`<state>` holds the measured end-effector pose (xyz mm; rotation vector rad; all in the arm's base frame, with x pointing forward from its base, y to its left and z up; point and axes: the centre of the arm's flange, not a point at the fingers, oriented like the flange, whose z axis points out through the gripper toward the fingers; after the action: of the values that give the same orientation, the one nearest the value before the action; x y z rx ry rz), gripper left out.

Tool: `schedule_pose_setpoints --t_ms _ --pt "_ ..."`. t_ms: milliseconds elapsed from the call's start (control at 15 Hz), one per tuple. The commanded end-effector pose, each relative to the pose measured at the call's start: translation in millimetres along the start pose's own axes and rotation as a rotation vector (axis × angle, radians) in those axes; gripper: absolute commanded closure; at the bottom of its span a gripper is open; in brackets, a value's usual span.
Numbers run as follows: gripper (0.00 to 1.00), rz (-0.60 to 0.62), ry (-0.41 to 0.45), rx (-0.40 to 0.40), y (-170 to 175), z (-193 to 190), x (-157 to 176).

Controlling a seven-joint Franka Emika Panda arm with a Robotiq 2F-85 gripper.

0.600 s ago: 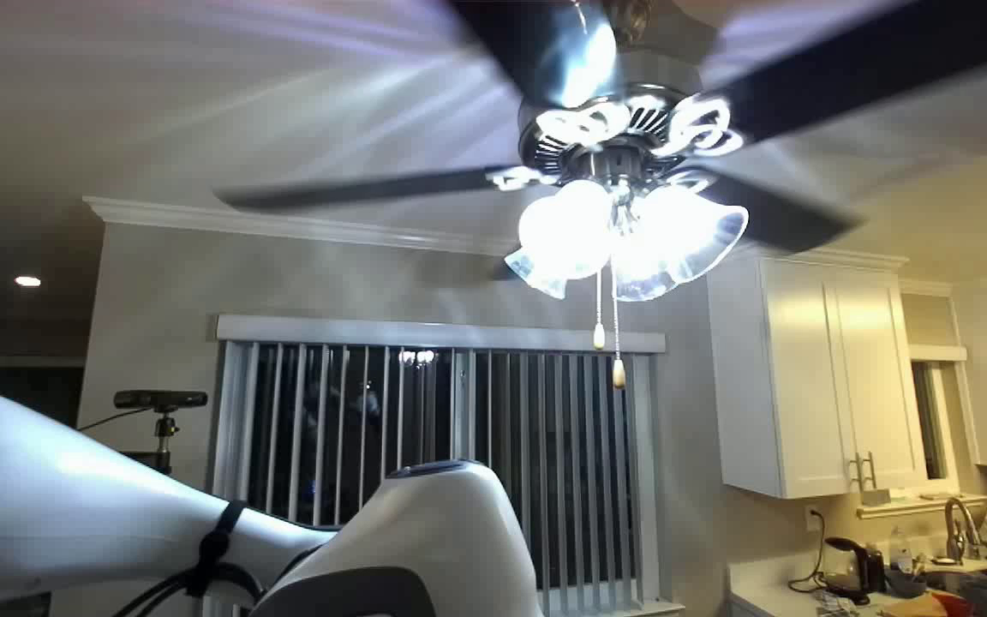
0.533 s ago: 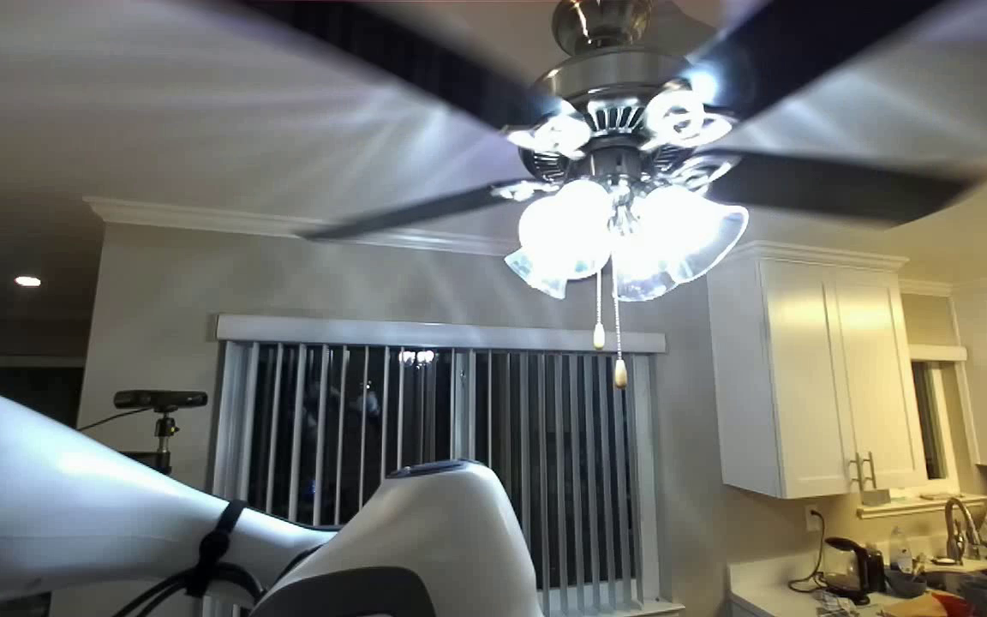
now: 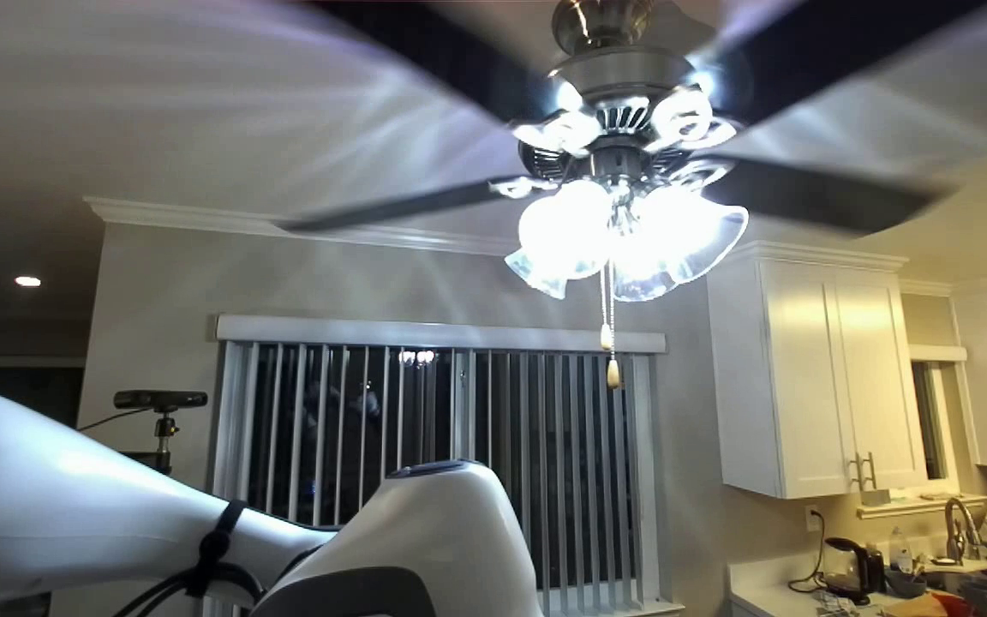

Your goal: Pull the longer cord of the ceiling lamp

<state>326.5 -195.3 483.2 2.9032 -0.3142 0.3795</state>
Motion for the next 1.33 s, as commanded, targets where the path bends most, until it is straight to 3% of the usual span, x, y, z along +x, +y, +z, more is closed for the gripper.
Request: schedule_pose_setpoints --t_ms 0,200,667,1267 --pt "0.00 -0.016 0.014 0.004 -4 -4 5" --pt "0.00 -0.096 0.086 -0.006 -35 -27 22" --pt "0.00 -0.288 0.383 0.010 -125 -87 41" --pt "0.00 -0.298 0.685 0.138 -195 -141 56"
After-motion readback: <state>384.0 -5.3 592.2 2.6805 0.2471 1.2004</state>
